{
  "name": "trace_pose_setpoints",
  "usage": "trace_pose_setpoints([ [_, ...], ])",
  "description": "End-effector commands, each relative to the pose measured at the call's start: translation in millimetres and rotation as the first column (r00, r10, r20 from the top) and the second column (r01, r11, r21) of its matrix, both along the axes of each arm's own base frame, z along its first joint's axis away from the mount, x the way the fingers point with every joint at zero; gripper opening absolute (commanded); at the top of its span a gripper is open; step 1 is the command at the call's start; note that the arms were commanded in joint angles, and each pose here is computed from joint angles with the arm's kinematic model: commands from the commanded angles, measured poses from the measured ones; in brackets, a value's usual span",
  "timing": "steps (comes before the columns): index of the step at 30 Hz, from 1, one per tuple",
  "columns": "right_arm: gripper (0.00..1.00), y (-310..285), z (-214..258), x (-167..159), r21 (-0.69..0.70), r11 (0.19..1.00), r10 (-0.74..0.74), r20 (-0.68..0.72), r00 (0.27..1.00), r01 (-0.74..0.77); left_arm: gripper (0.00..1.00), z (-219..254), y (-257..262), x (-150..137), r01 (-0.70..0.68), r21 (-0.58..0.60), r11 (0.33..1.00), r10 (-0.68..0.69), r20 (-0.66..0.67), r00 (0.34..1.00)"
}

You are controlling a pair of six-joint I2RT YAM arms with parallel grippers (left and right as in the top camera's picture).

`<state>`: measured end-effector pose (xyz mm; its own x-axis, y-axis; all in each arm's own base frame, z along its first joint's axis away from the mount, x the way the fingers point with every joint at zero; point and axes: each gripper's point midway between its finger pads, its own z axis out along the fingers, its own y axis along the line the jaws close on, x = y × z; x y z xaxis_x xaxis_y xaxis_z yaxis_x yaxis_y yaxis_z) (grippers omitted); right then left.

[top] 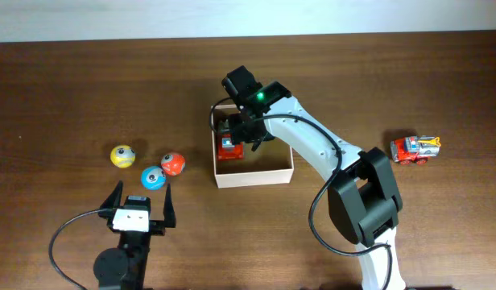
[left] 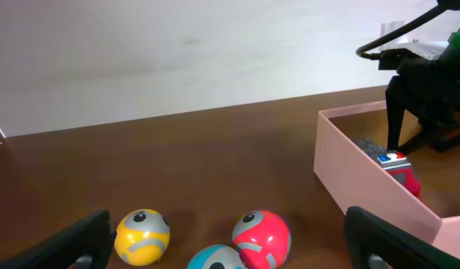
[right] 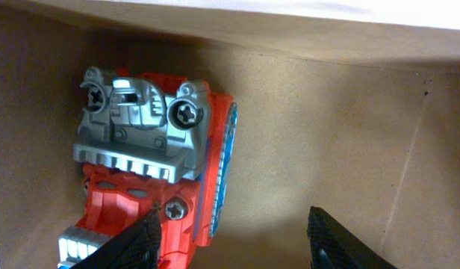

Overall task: Pack container
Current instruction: 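Lower the fire truck into the box and open the right gripper, then raise the right gripper and move it right to the ladder truck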

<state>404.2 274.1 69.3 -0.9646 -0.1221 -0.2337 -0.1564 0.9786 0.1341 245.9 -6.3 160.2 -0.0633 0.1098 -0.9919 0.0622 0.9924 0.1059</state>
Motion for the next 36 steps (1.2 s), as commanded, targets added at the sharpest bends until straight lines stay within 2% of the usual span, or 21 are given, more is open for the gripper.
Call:
trace_pose_setpoints([
  [1, 0.58, -7.4, -3.9, 2.5, -0.033, 0.999, -0.022, 0.011, 1.000, 0.022, 0.99, -1.6, 1.7, 0.0, -0.008, 0.016, 1.000, 0.008, 0.001, 1.000],
  [6, 0.59, -31.4, -4.6, 11.4, -0.108, 0.993, -0.041, 0.035, 0.999, 0.044, 0.99, -1.6, 1.7, 0.0, -0.008, 0.016, 1.000, 0.008, 0.001, 1.000],
  [7, 0.63, -34.1, -4.6, 13.1, -0.112, 0.993, -0.036, 0.037, 0.999, 0.040, 0.99, -1.6, 1.7, 0.0, -0.008, 0.016, 1.000, 0.008, 0.001, 1.000],
  [16, 0.69, -50.0, 15.2, 28.9, -0.105, 0.994, -0.013, 0.074, 0.997, 0.021, 0.99, -1.6, 1.7, 0.0, -0.008, 0.016, 1.000, 0.008, 0.001, 1.000],
  [28, 0.83, -43.7, 111.3, 40.4, -0.073, 0.997, 0.052, 0.186, 0.981, -0.038, 0.99, -1.6, 1.7, 0.0, -0.008, 0.016, 1.000, 0.008, 0.001, 1.000],
  [29, 0.87, -43.5, 119.7, 40.8, -0.072, 0.996, 0.060, 0.197, 0.979, -0.047, 0.99, -1.7, 1.7, 0.0, -0.008, 0.016, 1.000, 0.008, 0.000, 1.000],
  [30, 0.99, -43.8, 128.5, 42.0, -0.069, 0.996, 0.066, 0.212, 0.975, -0.052, 0.99, -1.6, 1.7, 0.0, -0.008, 0.016, 1.000, 0.008, 0.001, 1.000],
  [33, 0.99, -49.4, 149.1, 49.1, -0.051, 0.998, 0.049, 0.252, 0.967, -0.038, 0.99, -1.6, 1.7, 0.0, -0.008, 0.016, 1.000, 0.008, 0.001, 1.000],
  [36, 0.99, -61.1, 157.6, 56.7, -0.079, 0.994, 0.099, 0.278, 0.955, -0.080, 0.99, -1.7, 1.7, 0.0, -0.008, 0.016, 1.000, 0.008, 0.000, 1.000],
])
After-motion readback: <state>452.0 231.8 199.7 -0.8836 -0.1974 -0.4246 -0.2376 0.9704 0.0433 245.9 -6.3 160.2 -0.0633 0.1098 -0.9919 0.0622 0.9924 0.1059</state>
